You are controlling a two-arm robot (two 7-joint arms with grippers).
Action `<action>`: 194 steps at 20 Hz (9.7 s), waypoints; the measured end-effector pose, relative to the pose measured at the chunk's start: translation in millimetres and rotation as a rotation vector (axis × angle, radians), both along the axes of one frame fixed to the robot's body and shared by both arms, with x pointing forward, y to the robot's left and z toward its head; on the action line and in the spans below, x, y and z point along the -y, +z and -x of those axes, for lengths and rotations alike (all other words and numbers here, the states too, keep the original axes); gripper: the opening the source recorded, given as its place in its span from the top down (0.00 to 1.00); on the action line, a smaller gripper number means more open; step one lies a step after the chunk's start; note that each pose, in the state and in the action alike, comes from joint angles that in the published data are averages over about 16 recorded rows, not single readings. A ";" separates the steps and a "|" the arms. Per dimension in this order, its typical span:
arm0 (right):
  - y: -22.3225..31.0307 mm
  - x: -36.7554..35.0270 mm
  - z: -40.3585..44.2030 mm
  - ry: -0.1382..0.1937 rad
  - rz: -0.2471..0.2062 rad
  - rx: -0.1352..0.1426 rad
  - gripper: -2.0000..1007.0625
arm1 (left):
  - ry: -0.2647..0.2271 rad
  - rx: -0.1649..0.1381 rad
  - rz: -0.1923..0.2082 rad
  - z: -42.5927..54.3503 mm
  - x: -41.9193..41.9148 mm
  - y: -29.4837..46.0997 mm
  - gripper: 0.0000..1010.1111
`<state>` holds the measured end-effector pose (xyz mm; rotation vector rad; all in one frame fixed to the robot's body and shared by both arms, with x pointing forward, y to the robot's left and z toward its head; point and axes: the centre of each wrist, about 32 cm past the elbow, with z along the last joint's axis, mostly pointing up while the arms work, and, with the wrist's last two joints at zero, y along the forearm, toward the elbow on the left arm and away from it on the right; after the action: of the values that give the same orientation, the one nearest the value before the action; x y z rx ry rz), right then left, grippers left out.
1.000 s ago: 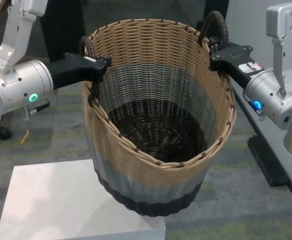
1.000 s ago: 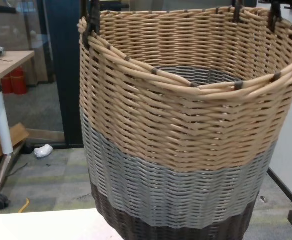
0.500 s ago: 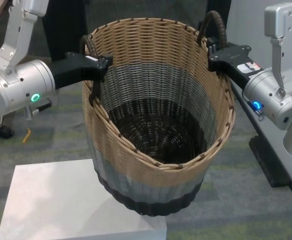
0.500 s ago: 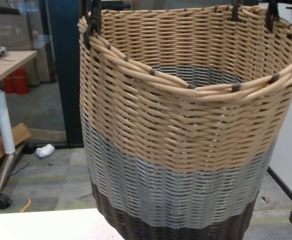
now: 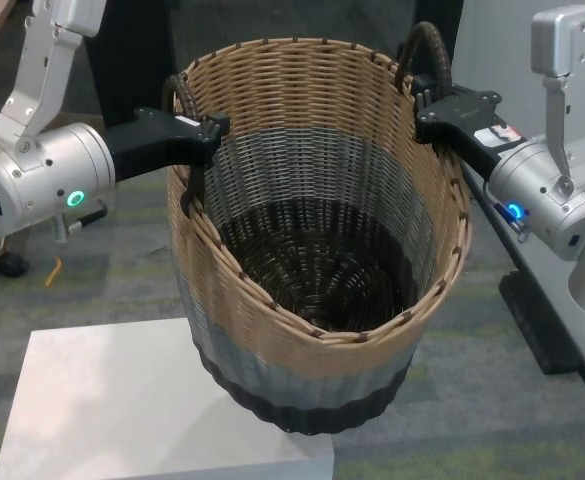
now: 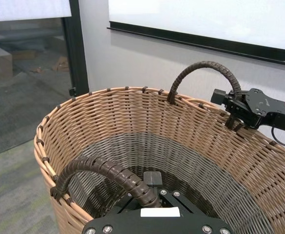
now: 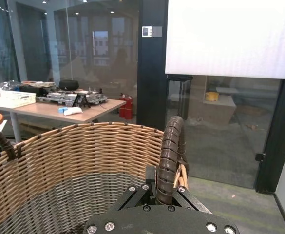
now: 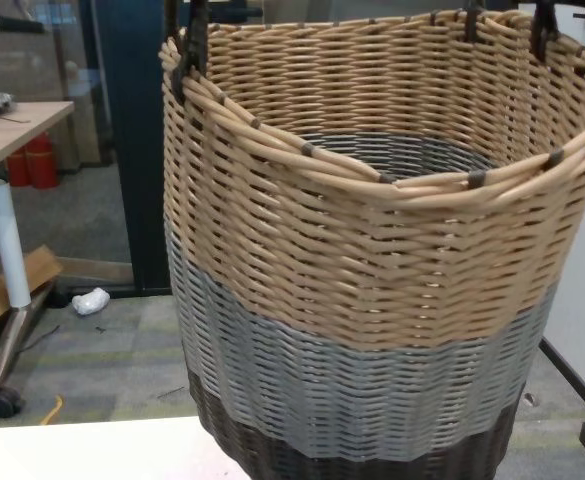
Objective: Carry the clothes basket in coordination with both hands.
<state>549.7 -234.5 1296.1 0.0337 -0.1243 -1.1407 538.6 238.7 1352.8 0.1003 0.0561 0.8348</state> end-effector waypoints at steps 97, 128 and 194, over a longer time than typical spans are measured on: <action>-44.4 -135.1 -36.9 0.362 0.369 -0.190 0.98 | 0.635 -0.199 -0.159 -10.8 -92.6 -83.4 1.00; -44.6 -132.7 -43.7 0.380 0.369 -0.187 0.98 | 0.624 -0.180 -0.222 -43.8 -96.4 -97.4 1.00; -42.0 -113.8 -49.8 0.453 0.398 -0.313 0.00 | 0.619 -0.180 -0.220 -42.9 -96.9 -96.7 0.01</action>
<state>599.5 -120.7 1254.1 -0.4487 -0.0577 -0.6424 581.5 335.6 1256.2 0.3784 0.1700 1.4487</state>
